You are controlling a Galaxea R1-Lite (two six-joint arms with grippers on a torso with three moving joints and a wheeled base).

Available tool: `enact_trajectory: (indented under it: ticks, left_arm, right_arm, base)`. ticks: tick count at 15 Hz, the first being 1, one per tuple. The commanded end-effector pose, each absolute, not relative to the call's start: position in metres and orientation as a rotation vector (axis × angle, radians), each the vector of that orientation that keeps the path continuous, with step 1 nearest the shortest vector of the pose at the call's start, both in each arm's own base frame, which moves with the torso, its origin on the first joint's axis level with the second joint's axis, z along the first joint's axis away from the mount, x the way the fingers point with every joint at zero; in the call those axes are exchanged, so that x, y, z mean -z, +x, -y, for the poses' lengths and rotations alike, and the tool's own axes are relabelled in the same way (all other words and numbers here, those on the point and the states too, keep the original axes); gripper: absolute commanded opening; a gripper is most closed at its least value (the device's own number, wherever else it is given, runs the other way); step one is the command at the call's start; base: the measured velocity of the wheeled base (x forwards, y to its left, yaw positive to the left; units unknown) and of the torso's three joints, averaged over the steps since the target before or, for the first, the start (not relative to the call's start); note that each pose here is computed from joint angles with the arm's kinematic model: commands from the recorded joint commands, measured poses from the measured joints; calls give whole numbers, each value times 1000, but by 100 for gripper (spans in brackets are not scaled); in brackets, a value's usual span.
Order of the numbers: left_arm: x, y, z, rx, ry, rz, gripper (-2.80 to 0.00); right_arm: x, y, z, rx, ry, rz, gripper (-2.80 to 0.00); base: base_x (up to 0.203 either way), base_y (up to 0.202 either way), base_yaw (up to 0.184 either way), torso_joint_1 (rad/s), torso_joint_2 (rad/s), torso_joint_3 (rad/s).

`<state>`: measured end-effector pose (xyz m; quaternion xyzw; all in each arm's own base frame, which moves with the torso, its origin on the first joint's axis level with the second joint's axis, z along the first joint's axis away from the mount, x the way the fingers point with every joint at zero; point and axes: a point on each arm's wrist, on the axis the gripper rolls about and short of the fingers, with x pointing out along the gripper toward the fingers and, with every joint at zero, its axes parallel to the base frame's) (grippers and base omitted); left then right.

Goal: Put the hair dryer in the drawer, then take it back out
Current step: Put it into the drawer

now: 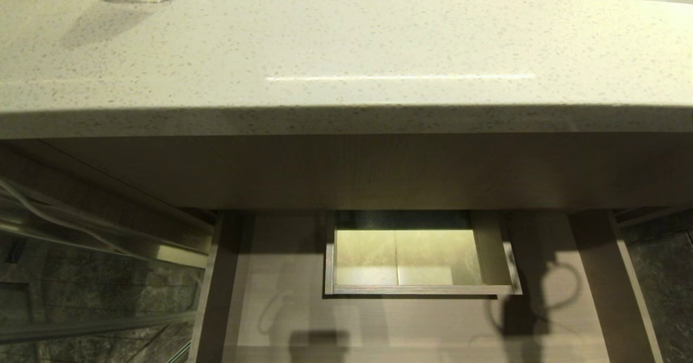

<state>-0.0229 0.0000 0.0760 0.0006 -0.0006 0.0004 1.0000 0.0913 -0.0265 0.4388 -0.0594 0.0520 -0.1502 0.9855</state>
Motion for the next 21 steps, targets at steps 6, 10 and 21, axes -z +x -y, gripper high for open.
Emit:
enact_trajectory:
  ticks: [6,10,21]
  left_arm:
    - [-76,-23,0,-1,2,2,-280]
    - [-75,-23,0,0,2,0,-280]
    - [-76,-23,0,0,0,2,-280]
  right_arm:
    - [-439,88,27,351,-129,-100,-280]
    - [-440,89,27,353,-134,-97,-280]
    - [-439,89,27,349,-157,-102,-280]
  base:
    - [0,0,0,0,0,0]
    - [0,0,0,0,0,0]
    - [0,0,0,-34,16,-21]
